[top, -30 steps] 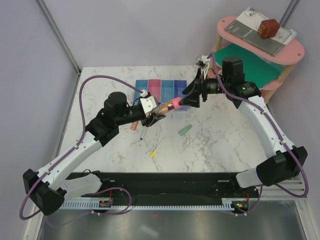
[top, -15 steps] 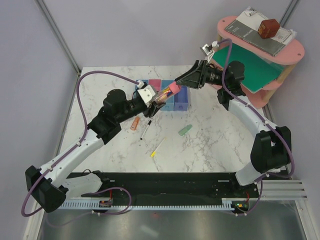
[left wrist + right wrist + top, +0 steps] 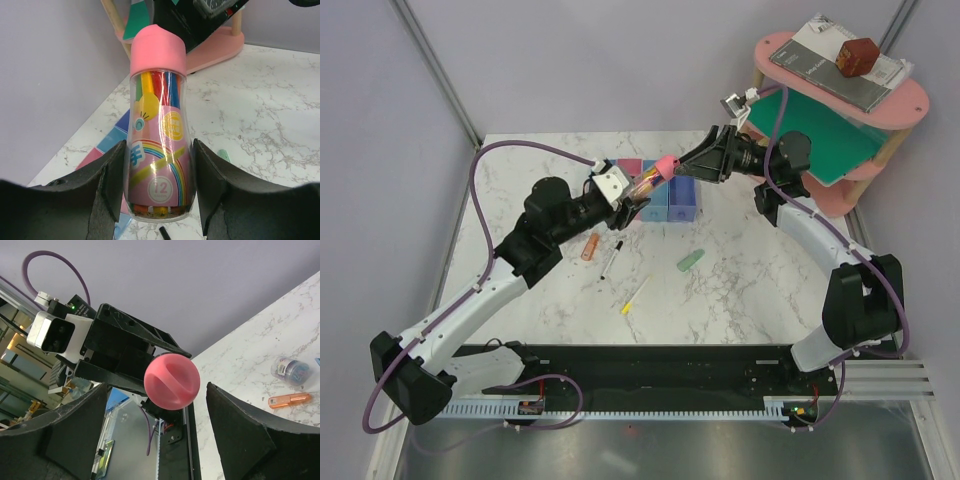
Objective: Sort the stationery into containers
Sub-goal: Place the stationery in the storage box.
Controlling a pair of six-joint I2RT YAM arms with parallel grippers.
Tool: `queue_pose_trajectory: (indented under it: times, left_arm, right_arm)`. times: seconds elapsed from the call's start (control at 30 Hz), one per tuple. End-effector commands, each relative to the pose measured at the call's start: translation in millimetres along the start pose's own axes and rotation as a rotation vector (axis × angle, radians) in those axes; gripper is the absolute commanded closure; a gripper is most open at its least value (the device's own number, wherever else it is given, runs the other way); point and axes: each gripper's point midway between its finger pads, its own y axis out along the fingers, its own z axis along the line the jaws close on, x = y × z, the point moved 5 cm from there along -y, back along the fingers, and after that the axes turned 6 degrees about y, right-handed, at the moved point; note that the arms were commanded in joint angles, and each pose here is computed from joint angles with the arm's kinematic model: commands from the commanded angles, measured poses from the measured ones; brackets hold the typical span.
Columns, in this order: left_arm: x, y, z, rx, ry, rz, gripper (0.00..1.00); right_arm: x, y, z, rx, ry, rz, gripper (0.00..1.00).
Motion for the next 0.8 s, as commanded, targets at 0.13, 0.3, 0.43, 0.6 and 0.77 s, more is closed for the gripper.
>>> queue_pose_trajectory:
  times: [0.13,0.3,0.43,0.6,0.77]
  left_arm:
    - [43,-3,16,0.057,0.044,-0.143,0.98]
    - [43,-4,14,0.050,0.035,-0.146,0.98]
    - [42,-4,14,0.049,0.039,-0.143,0.98]
    - [40,-4,12,0.043,0.035,-0.143,0.98]
    - [39,-4,12,0.041,0.035,-0.142,0.98]
  right_arm:
    - [1,2,11,0.008,-0.071,-0.002,0.18]
    - [6,8,9,0.015,-0.076,-0.005,0.24]
    - [6,12,9,0.020,-0.075,-0.003,0.29]
    - [7,14,9,0.025,-0.077,0.001,0.36]
    - [7,16,8,0.025,-0.076,-0.001,0.48]
